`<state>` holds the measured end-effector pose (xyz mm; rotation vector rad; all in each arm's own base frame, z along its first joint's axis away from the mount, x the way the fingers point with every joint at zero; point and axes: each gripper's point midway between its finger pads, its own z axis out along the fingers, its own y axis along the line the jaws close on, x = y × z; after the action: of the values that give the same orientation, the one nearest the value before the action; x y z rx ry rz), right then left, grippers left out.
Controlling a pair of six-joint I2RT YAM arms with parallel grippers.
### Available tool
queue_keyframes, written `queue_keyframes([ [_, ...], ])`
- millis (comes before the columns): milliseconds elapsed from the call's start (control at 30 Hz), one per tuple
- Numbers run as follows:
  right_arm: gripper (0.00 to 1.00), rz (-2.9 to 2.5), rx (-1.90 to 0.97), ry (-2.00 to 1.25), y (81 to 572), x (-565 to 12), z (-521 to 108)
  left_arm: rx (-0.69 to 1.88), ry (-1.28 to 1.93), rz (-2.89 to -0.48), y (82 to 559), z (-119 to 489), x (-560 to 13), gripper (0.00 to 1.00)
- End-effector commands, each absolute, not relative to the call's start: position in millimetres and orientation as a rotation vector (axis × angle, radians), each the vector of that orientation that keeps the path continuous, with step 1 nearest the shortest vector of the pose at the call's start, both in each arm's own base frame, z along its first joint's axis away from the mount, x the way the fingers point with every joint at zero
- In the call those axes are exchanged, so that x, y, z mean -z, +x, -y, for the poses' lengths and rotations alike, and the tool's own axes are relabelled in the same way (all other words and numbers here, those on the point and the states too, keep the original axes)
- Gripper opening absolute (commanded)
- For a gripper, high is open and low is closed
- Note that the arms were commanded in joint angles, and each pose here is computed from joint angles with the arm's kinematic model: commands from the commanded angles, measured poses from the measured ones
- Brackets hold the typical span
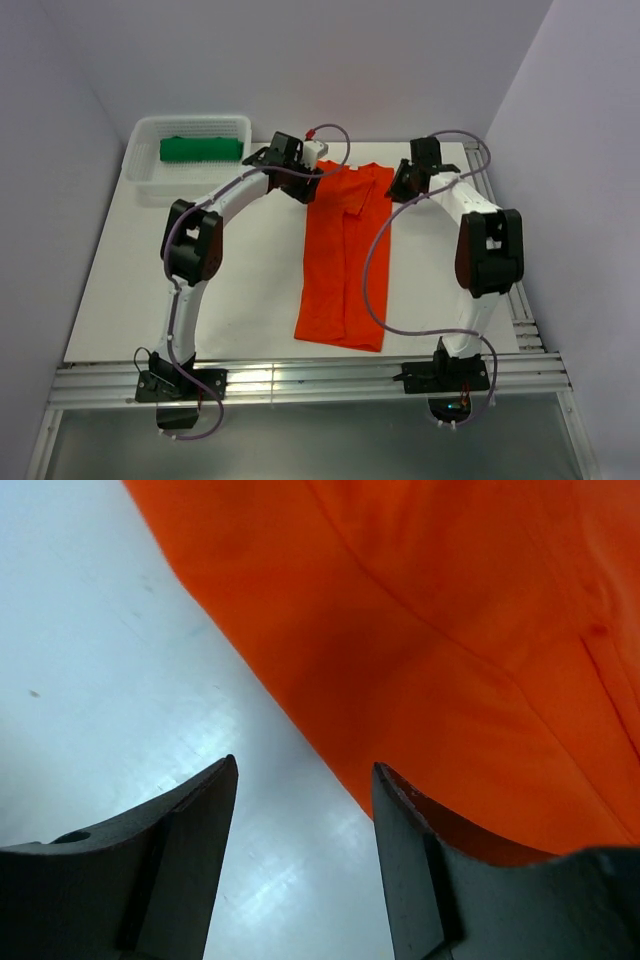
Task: Roll the t-shirts
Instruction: Fold the tshirt
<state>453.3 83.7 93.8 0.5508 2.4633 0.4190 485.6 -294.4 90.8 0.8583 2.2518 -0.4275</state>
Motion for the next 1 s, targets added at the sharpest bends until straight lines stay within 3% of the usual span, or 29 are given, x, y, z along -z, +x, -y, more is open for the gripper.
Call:
queue_keyframes([
  [0, 0.34, -2.441, -0.374, 0.575, 486.6, -92.6, -76.3, 0.412, 0.761, -2.229, 518.7, 290.3, -99.1, 0.62],
  [400, 0.34, -2.488, -0.306, 0.708, 517.7, -52.6, -57.6, 0.428, 0.654, -2.250, 550.5, 288.3, -59.3, 0.63],
  [967, 0.26, -2.527, -0.305, 0.738, 531.0, -30.6, -58.7, 0.567, 0.526, -2.189, 561.5, 294.2, -72.1, 0.59],
])
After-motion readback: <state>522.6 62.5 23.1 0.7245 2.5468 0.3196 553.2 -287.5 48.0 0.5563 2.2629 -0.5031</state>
